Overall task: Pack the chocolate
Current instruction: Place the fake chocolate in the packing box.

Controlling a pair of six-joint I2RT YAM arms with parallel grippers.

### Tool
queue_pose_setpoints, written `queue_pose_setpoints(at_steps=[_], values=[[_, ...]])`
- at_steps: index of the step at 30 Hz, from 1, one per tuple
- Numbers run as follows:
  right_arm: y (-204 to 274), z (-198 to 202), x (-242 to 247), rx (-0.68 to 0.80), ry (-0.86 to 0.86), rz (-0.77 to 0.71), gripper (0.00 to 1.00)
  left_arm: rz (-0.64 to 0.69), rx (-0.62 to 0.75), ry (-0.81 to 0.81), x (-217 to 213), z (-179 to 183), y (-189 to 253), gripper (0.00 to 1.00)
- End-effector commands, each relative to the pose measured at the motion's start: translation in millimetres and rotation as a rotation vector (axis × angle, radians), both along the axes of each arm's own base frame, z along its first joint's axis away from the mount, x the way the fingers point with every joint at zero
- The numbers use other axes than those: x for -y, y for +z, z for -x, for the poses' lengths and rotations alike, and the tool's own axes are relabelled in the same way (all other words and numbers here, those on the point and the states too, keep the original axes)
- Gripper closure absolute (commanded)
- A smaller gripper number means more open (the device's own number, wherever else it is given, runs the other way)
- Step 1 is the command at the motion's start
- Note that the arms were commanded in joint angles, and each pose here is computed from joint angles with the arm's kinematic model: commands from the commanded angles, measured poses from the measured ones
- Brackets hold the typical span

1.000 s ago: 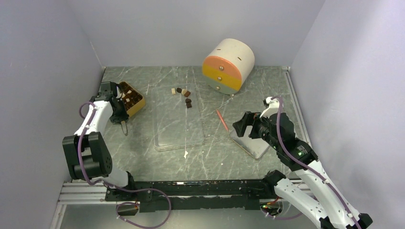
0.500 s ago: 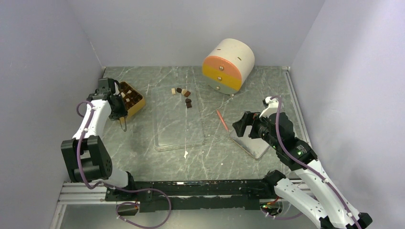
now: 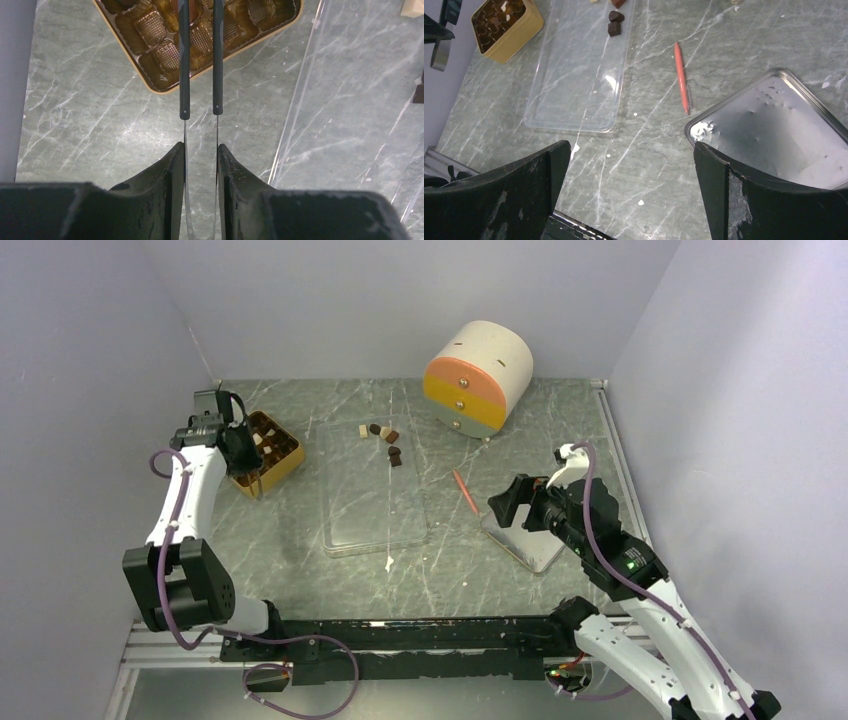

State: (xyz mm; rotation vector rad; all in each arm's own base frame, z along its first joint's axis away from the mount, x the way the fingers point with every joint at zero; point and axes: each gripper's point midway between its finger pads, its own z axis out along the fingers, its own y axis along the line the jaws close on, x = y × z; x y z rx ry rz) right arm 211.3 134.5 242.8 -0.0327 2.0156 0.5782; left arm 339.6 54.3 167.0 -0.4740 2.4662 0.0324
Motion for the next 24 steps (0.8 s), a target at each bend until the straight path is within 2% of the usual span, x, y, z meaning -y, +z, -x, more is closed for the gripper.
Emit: queue_pose_setpoints(at_steps=[1,6,15,24], values=[[12,-1,-2,0.035,-0.002,-0.028,0.01,0.003,0.017,0.021,-3,-8,6,0.73],[14,0,2,0.042,-0.01,-0.017,0.01,0.057,-0.021,0.003,6,-10,-16,0.74],[14,0,2,0.048,-0.007,-0.011,0.01,0.04,-0.143,0.05,-4,12,-61,0.73],[13,-1,3,0.048,-0.011,-0.003,0.01,-0.016,-0.123,0.106,-19,16,-49,0.72]])
